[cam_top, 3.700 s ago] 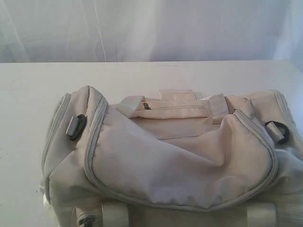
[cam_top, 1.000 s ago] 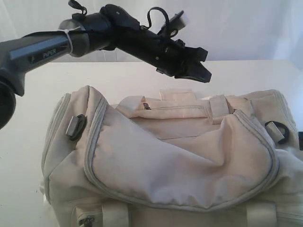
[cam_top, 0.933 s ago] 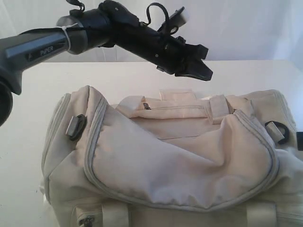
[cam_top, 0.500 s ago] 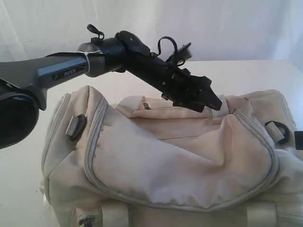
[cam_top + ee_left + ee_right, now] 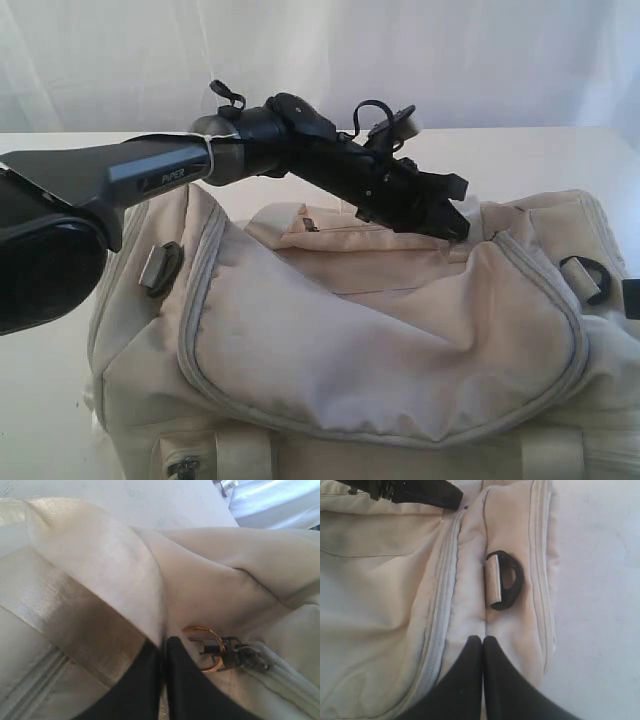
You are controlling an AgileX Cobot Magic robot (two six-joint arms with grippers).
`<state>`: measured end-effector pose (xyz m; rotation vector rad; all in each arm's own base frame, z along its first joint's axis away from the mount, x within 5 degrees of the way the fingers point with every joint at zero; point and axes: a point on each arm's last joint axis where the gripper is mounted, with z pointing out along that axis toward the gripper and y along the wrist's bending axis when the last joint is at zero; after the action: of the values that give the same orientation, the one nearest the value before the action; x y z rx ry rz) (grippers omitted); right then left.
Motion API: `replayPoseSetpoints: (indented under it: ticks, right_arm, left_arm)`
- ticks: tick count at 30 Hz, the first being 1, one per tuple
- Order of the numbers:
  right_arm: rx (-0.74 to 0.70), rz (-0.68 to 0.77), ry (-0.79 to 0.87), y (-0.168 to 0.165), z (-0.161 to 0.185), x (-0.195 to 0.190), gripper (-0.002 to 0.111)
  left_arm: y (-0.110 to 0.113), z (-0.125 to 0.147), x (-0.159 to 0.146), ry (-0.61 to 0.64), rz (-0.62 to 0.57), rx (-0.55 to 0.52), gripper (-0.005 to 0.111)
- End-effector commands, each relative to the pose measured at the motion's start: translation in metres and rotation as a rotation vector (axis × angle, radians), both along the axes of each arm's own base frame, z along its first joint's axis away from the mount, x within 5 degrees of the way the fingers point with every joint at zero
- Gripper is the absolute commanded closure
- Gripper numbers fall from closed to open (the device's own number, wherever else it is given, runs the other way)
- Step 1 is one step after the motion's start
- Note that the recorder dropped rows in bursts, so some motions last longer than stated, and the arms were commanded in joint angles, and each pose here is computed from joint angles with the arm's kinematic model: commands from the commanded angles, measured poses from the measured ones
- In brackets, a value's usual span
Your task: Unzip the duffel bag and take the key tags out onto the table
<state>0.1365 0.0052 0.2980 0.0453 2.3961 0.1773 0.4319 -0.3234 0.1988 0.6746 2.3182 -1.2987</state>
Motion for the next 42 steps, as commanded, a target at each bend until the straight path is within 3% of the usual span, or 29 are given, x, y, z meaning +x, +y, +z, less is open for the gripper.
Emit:
replayPoseSetpoints:
  ticks: [1, 8, 14, 22, 27, 35, 42]
  right_arm:
    - [-0.014, 0.008, -0.006, -0.001, 0.001, 0.001, 0.108]
    - [-0.015, 0.005, -0.019, -0.001, 0.002, 0.002, 0.108]
    - [-0.013, 0.008, -0.066, -0.001, 0.026, 0.015, 0.108]
    - [0.028, 0.164, 0.043, 0.003, 0.053, 0.116, 0.108]
    - [0.036, 0.187, 0.112, 0.001, 0.049, 0.152, 0.107]
    - [0.019, 0.169, 0.077, -0.002, 0.038, 0.169, 0.053]
    - [0.008, 0.178, 0.122, -0.004, 0.013, 0.189, 0.051]
  left_arm:
    - [0.003, 0.011, 0.0, 0.012, -0.006, -0.037, 0.107]
    - [0.02, 0.053, 0.003, -0.044, -0.033, -0.087, 0.107]
    - [0.023, 0.096, -0.001, -0.135, -0.089, -0.136, 0.107]
    - [0.029, 0.126, -0.008, -0.195, -0.146, -0.161, 0.107]
    - [0.038, 0.133, -0.007, -0.203, -0.138, -0.167, 0.107]
    - [0.039, 0.133, -0.006, -0.202, -0.138, -0.166, 0.107]
    - [0.039, 0.133, -0.006, -0.202, -0.138, -0.166, 0.107]
